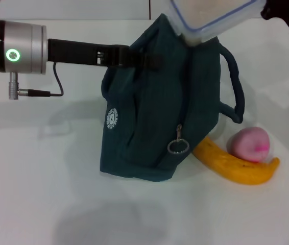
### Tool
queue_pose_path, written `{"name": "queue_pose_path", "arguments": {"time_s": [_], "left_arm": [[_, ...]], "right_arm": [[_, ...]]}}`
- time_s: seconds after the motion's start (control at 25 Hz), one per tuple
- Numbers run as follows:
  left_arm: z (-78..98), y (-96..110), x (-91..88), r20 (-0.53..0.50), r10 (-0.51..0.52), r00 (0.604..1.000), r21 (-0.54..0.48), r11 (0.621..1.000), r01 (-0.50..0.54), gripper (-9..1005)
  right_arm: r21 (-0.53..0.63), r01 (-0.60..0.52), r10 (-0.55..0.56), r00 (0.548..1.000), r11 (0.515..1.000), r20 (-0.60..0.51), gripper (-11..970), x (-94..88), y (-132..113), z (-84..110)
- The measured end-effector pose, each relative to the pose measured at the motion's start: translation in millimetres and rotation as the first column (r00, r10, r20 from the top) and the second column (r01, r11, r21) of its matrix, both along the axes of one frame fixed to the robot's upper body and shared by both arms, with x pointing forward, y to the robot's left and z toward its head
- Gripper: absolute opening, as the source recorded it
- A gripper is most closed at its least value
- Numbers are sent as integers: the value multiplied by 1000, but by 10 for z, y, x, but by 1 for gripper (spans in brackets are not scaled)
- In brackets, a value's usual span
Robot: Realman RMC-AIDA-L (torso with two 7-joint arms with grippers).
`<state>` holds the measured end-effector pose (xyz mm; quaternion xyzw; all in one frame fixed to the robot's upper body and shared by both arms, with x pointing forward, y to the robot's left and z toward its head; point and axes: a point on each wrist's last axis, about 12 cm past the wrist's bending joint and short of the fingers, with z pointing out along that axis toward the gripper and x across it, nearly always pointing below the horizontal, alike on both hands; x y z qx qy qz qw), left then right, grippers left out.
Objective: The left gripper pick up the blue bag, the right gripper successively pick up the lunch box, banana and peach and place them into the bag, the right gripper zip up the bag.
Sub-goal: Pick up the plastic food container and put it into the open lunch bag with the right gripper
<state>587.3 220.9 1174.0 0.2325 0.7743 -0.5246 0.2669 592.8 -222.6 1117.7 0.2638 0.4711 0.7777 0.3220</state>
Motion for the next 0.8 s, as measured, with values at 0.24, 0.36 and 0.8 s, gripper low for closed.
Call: {"name": "queue_pose_path", "arguments": {"time_s": [0.24, 0.36, 0.8], "left_arm": [[-4, 4, 29, 21, 25, 999, -19, 1000, -25, 57], [-12, 30, 36, 23, 40, 999, -18, 999, -40, 57], [-4, 49, 95, 40, 83, 996, -10, 997, -83, 56]], "right_arm": [[-89, -23, 23, 1000, 996, -6, 97, -3, 77, -60], [-128, 1, -1, 1000, 992, 5, 97, -14, 49, -93], [-238, 56, -53, 998, 970, 18, 97, -83, -109, -218]]}}
